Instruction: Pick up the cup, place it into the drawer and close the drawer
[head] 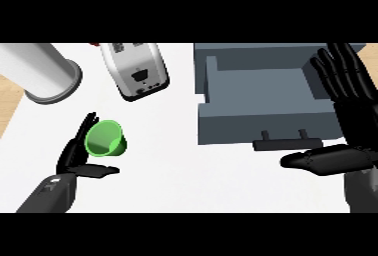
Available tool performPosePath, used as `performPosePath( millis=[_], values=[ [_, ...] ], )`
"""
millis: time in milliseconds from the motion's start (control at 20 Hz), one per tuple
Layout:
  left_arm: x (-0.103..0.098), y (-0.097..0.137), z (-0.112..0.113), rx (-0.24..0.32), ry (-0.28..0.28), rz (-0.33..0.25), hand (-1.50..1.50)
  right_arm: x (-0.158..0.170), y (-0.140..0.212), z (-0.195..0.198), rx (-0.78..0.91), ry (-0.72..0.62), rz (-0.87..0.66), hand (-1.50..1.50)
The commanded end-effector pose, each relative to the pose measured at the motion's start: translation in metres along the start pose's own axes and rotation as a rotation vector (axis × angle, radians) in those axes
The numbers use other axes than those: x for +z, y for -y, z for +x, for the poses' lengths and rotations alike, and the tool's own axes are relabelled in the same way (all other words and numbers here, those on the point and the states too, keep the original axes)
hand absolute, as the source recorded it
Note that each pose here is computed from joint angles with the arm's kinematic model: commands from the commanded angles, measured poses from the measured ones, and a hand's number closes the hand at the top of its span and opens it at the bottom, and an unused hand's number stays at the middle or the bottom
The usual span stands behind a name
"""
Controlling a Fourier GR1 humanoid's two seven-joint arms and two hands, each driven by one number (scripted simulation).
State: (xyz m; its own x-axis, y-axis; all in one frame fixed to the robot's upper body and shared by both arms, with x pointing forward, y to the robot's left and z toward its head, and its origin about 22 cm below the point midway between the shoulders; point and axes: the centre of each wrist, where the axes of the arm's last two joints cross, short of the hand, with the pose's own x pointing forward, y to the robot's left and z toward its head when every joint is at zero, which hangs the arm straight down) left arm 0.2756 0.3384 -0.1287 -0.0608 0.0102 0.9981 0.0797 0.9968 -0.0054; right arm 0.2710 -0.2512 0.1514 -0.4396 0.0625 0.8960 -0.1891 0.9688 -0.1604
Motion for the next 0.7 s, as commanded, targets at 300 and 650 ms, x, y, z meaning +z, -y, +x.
performPosePath(
  millis=[300, 650],
  values=[
    [-0.018, 0.025, 0.001, 0.115, 0.078, -0.099, -1.50, -0.013, 0.001, 0.004, 0.002, 0.015, -0.010, -1.50],
    [-0.028, 0.043, 0.002, 0.167, 0.182, -0.159, 1.50, -0.005, 0.008, 0.005, 0.024, -0.014, -0.012, -1.50]
  ],
)
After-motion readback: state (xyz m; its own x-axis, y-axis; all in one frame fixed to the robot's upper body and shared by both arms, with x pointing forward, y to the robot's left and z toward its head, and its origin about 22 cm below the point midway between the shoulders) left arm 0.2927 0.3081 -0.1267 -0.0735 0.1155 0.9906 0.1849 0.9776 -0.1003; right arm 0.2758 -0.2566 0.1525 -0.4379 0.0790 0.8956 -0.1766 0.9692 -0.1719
